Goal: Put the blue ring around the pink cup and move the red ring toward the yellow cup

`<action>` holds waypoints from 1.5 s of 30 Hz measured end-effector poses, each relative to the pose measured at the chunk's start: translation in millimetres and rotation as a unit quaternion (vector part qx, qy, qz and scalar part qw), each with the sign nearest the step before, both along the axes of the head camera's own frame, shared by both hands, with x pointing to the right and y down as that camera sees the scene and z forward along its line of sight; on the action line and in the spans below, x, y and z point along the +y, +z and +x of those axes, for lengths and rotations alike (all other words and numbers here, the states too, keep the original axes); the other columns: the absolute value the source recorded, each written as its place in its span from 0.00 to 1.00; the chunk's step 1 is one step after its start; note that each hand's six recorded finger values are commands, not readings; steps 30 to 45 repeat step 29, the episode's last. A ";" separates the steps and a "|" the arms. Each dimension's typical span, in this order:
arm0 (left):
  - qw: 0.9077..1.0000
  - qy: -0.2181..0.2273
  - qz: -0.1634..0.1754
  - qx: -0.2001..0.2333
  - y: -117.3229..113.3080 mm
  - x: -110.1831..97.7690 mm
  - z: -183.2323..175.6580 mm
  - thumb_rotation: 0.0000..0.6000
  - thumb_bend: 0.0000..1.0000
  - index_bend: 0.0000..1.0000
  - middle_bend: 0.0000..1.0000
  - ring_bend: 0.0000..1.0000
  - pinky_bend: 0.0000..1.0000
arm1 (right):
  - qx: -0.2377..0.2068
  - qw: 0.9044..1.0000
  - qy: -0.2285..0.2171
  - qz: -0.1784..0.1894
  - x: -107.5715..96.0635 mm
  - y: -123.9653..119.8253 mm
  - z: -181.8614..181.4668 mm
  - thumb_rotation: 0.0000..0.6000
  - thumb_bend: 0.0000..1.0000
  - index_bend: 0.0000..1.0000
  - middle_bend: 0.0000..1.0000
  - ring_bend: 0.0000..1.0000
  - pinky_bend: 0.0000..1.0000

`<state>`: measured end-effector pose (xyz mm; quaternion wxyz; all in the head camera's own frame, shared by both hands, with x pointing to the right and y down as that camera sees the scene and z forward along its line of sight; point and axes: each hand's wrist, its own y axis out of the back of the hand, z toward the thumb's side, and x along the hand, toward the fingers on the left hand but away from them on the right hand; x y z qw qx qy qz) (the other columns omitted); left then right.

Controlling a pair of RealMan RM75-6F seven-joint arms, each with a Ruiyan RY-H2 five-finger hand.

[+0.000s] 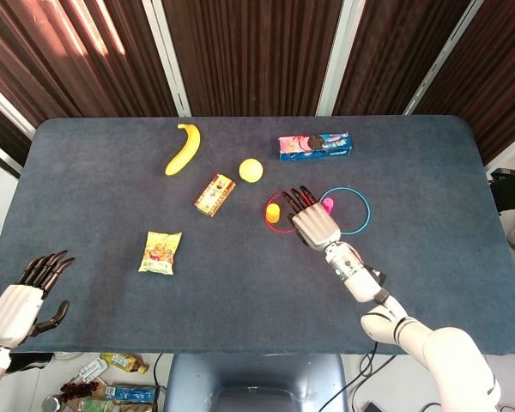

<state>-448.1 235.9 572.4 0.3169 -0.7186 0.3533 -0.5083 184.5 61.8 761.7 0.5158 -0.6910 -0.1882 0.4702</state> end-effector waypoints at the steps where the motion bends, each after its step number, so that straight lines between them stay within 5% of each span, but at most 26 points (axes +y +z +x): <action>1: 1.000 0.000 0.000 0.000 -0.2 -0.1 -0.1 1.00 0.47 0.09 0.00 0.00 0.09 | -0.003 1.000 0.002 -0.002 0.8 -0.4 0.4 1.00 0.42 0.28 0.11 0.00 0.00; 7: 1.000 -0.001 0.002 0.003 -2.3 0.4 -1.2 1.00 0.47 0.09 0.00 0.00 0.09 | -0.047 0.999 0.024 -0.002 8.0 -18.8 10.5 1.00 0.39 0.18 0.05 0.00 0.00; 13: 1.000 0.002 0.007 0.005 -5.0 1.7 -0.2 1.00 0.47 0.09 0.00 0.00 0.09 | -0.106 0.993 0.053 0.001 37.1 -63.7 39.6 1.00 0.37 0.02 0.00 0.00 0.00; 18: 1.000 0.000 0.023 0.005 -9.8 1.4 -0.7 1.00 0.47 0.09 0.00 0.00 0.09 | -0.127 0.986 0.109 0.021 100.1 -124.5 92.1 1.00 0.36 0.00 0.00 0.00 0.00; 24: 0.999 -0.005 0.033 -0.020 -8.9 1.8 -3.7 1.00 0.47 0.10 0.00 0.00 0.09 | -0.052 0.979 0.190 0.047 175.6 -177.9 176.5 1.00 0.29 0.00 0.00 0.00 0.00; 29: 0.999 -0.010 0.043 -0.026 -10.3 2.5 -1.6 1.00 0.47 0.10 0.00 0.00 0.09 | -0.032 0.976 0.207 0.060 178.1 -207.9 198.9 1.00 0.29 0.00 0.00 0.00 0.00; 45: 0.999 -0.010 0.043 -0.026 -10.3 2.5 -1.6 1.00 0.47 0.10 0.00 0.00 0.09 | -0.032 0.976 0.207 0.060 178.1 -207.9 198.9 1.00 0.29 0.00 0.00 0.00 0.00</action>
